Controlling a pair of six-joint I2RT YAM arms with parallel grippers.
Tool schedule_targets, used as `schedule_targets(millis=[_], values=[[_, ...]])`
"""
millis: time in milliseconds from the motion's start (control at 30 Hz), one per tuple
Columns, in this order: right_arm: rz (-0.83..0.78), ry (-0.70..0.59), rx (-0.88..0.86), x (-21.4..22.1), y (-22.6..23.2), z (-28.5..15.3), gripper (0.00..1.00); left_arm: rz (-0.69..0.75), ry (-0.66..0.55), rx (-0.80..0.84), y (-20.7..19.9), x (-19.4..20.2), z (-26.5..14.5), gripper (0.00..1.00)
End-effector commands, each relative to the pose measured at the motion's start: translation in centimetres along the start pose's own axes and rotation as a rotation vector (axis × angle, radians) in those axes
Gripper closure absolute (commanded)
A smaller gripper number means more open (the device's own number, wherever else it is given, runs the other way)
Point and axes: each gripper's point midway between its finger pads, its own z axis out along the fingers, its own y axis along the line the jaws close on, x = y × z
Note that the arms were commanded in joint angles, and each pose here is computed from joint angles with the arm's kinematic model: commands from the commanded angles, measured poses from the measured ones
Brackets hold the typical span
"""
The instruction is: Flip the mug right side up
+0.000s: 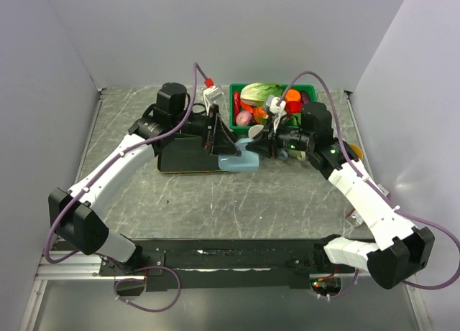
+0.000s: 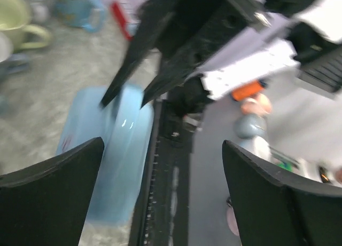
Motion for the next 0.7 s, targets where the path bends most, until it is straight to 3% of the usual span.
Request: schedule_targets(millis=[0, 200, 333, 667], values=[[-0.248, 0.037, 0.262, -2.8, -3.2, -3.7, 1.0, 0.111, -0.058, -0.258, 2.1, -2.3, -1.5, 0.04], [-0.361, 0.312, 0.428, 1.9, -6.5, -6.1, 1.0, 0.094, -0.033, -0.462, 5.1, -1.2, -4.4, 0.04], [-0.413, 0.562, 0.492, 6.2, -7.6, -8.3, 1.0, 0.074, -0.058, -0.453, 4.8, -0.4, -5.0, 0.04], [-0.592, 1.002, 0.518, 13.8, -9.9, -11.6, 1.0, 0.029, -0.07, -0.5, 5.4, 1.2, -5.9, 0.04]])
